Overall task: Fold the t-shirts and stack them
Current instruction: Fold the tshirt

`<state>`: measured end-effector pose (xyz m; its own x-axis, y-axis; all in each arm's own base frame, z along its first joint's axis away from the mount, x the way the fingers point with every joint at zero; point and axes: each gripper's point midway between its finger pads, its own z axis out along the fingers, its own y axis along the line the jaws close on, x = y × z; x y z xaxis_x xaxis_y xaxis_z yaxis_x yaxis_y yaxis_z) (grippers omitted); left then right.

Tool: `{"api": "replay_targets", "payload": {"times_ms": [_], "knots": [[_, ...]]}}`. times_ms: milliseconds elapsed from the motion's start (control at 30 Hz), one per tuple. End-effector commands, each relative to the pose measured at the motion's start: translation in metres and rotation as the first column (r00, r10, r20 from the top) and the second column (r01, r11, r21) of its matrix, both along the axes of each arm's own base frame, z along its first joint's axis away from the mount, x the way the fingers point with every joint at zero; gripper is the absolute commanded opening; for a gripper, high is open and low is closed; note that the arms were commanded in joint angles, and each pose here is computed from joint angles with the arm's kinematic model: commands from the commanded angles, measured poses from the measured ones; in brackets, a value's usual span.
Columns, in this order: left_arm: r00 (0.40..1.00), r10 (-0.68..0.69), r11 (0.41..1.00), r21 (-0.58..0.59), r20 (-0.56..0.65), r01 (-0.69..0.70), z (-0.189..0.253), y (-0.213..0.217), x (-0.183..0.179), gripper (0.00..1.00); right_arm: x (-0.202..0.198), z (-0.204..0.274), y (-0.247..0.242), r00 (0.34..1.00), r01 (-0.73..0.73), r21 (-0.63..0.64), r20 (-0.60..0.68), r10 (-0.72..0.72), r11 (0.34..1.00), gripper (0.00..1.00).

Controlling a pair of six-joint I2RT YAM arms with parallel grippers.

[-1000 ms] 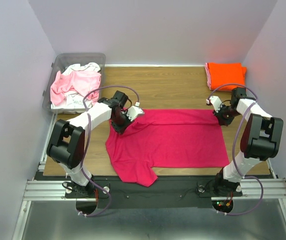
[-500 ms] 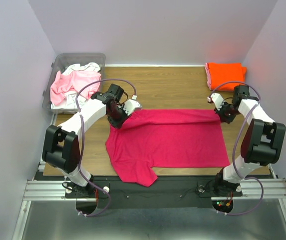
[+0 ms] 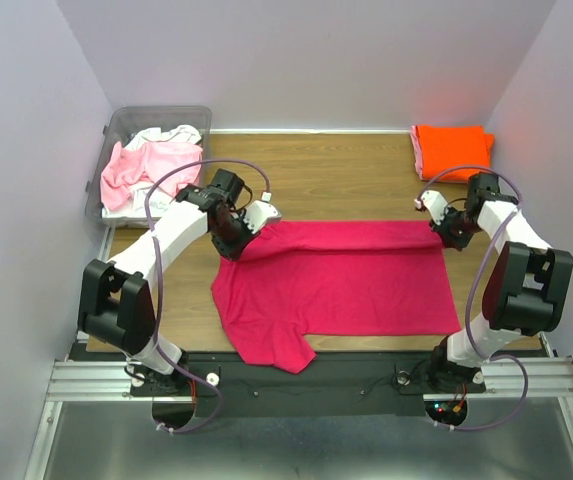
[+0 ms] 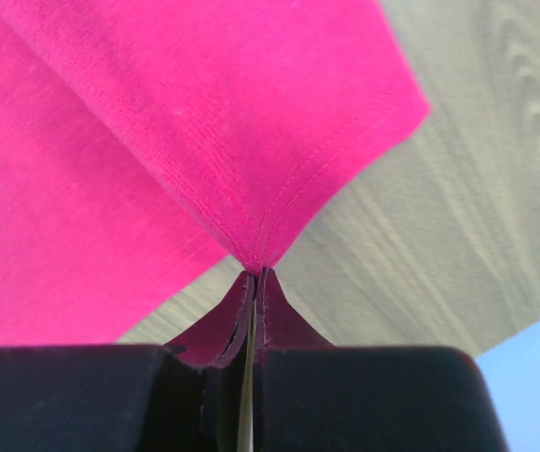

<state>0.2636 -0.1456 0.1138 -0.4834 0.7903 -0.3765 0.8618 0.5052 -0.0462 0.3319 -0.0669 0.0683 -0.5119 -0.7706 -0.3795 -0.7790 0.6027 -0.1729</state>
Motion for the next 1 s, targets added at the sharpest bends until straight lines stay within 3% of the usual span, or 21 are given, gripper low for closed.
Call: {"api": "replay_targets", "payload": {"times_ms": [0, 267, 333, 367, 433, 467, 533, 767, 967], "knots": [[0.999, -0.024, 1.0, -0.005, -0.03, 0.024, 0.0, 0.005, -0.018, 0.0, -0.01, 0.0, 0.001, 0.999, -0.032, -0.023, -0.013, 0.032, 0.999, 0.01], [0.996, -0.025, 0.999, 0.027, -0.091, 0.027, -0.025, 0.012, -0.028, 0.02, -0.021, -0.016, 0.002, 0.997, -0.048, -0.017, -0.064, 0.047, 0.999, 0.01], [0.995, -0.027, 0.999, 0.031, -0.097, 0.03, -0.028, 0.011, -0.027, 0.13, -0.022, -0.019, 0.001, 0.996, -0.047, -0.027, -0.075, 0.045, 0.999, 0.11], [0.995, -0.031, 0.999, 0.021, -0.094, 0.033, -0.027, 0.009, -0.027, 0.31, -0.022, -0.019, 0.0, 0.996, -0.044, -0.03, -0.078, 0.042, 0.999, 0.17], [0.996, -0.043, 0.999, -0.004, -0.078, 0.043, -0.021, 0.006, -0.023, 0.42, -0.016, -0.015, -0.003, 0.997, -0.026, -0.037, -0.068, 0.024, 0.999, 0.27], [0.998, -0.031, 0.999, -0.02, -0.06, 0.03, -0.015, 0.007, -0.016, 0.49, -0.014, -0.013, -0.004, 0.998, -0.017, -0.036, -0.062, 0.015, 0.999, 0.4], [1.0, -0.003, 0.999, -0.047, -0.027, 0.002, -0.007, 0.008, 0.0, 0.57, -0.001, -0.001, -0.006, 1.0, 0.016, -0.018, -0.025, -0.017, 1.0, 0.46], [0.95, 0.268, 0.96, -0.129, 0.16, -0.249, 0.022, 0.039, 0.107, 0.57, 0.052, 0.022, 0.005, 0.988, 0.153, 0.15, -0.008, -0.154, 0.977, 0.47], [0.935, 0.298, 0.952, -0.134, 0.189, -0.276, 0.008, 0.036, 0.144, 0.57, 0.077, 0.011, 0.01, 0.97, 0.244, 0.223, -0.059, -0.237, 0.944, 0.45]]}}
